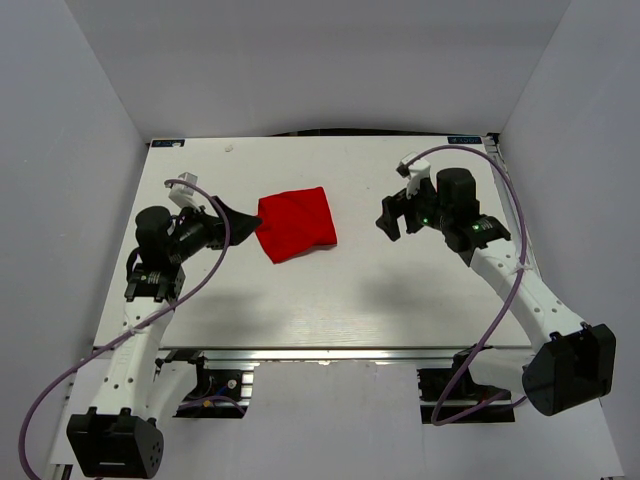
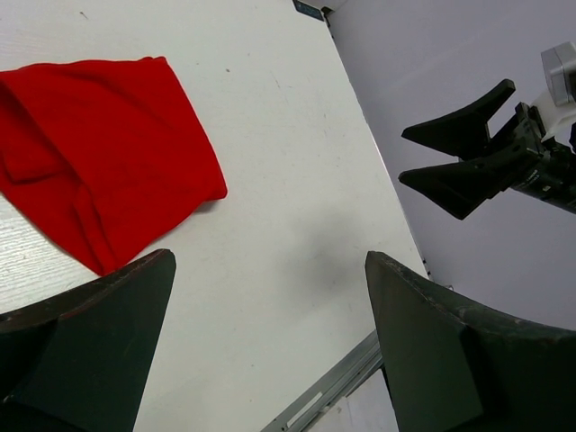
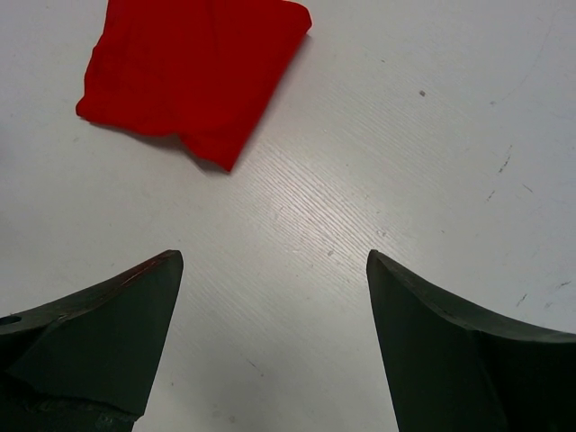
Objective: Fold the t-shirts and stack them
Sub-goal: Smooth out wrinkles on the folded tshirt
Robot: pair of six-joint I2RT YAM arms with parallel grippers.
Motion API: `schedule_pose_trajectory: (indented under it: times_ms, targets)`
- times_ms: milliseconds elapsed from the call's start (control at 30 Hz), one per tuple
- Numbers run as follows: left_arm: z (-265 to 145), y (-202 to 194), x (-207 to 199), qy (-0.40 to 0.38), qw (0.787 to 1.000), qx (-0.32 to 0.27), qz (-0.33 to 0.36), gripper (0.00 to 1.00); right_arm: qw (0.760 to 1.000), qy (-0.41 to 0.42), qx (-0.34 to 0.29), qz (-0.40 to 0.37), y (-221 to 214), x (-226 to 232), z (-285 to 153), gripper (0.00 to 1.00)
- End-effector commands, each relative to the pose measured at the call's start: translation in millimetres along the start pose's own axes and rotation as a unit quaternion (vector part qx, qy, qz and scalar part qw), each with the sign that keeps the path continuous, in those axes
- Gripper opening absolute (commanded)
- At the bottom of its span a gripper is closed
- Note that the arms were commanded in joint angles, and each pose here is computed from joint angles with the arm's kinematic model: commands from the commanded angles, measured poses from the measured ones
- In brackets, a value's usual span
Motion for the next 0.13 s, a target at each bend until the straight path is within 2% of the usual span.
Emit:
schedule_pose_trajectory:
  times_ms: [0,100]
  targets:
    - [-2.4,-1.6,-0.8,0.000,1.000,-0.004,0.005,0.98,1.000,-0.017,-0.019,0.000,5.1,-3.6,-1.6,0.90]
    - [-2.1,-1.5,0.0,0.002,1.000,-0.005,0.006,0.98,1.000,-0.019,-0.015,-0.001,3.7,-4.1,-0.2,0.90]
Point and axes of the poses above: each gripper's point midway between its finger pads, its own z axis out along the fingers, its own x axis along the line the jaws close on, y = z × x, the point moved 8 cm from there along -z, back along the fingers, and after that the axes turned 11 degrees about -z, right-handed, at the moved point
